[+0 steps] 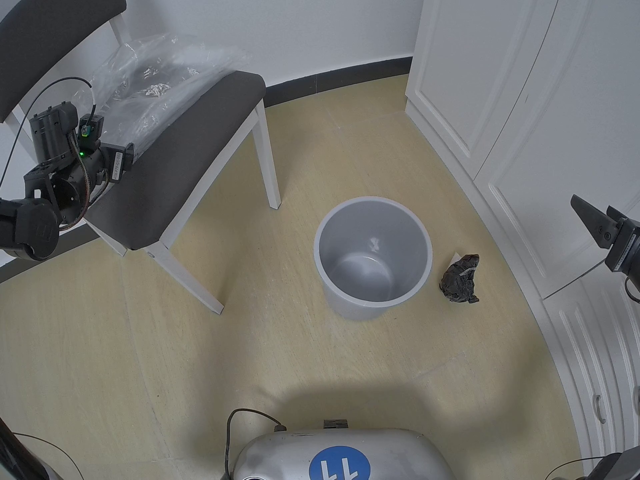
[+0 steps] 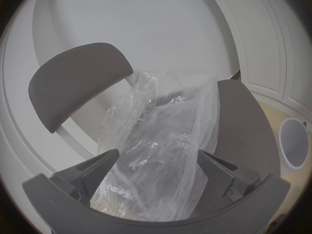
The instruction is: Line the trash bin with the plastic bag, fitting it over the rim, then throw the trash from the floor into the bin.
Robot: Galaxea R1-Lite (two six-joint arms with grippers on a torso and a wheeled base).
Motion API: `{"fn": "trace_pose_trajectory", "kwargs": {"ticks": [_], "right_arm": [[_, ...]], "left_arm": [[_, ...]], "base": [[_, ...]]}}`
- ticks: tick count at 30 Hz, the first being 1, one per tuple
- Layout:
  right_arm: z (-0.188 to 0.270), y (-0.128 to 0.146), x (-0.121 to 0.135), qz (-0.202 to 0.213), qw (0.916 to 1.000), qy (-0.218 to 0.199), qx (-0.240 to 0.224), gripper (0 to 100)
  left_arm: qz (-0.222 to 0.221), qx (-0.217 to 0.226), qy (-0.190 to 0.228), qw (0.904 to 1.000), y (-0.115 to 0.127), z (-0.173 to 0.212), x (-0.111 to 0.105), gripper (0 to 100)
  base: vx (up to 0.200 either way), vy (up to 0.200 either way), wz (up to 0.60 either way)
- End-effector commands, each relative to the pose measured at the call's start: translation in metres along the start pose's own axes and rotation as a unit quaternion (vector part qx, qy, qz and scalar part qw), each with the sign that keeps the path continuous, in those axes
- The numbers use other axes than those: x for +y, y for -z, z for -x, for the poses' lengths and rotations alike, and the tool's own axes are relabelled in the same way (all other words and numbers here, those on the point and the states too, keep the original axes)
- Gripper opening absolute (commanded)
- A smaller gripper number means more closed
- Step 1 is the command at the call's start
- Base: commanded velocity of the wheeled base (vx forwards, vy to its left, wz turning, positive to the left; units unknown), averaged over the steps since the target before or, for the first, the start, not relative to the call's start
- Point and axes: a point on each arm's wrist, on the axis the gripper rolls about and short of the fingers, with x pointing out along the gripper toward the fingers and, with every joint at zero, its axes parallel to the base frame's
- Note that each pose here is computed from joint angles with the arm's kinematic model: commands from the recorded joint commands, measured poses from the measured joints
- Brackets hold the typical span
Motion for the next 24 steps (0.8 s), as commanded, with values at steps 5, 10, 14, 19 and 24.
{"fn": "trace_pose_trajectory", "kwargs": {"ticks": [5, 10, 14, 19, 24], "right_arm": [[0.0, 0.001, 0.0, 0.0, 1.0, -0.001, 0.002, 100], [0.0, 0.001, 0.0, 0.0, 1.0, -0.002, 0.003, 100], [0.0, 0.001, 0.0, 0.0, 1.0, -0.002, 0.002, 100], [0.0, 0.001, 0.0, 0.0, 1.0, -0.003, 0.003, 100], [0.0, 0.002, 0.0, 0.0, 1.0, -0.003, 0.004, 100]], "left_arm": [[-0.003, 0.007, 0.005, 1.0, 0.003, 0.001, 0.0, 100], [-0.006, 0.012, 0.009, 0.9999, 0.003, 0.015, 0.008, 100], [-0.006, 0.018, 0.003, 0.9998, 0.007, 0.015, 0.013, 100], [-0.006, 0.026, -0.003, 0.9996, 0.012, 0.015, 0.018, 100], [-0.007, 0.033, -0.005, 0.9994, 0.016, 0.015, 0.019, 100]], "base": [[0.0, 0.0, 0.0], [0.0, 0.0, 0.0], [0.0, 0.0, 0.0], [0.0, 0.0, 0.0], [0.0, 0.0, 0.0]]}}
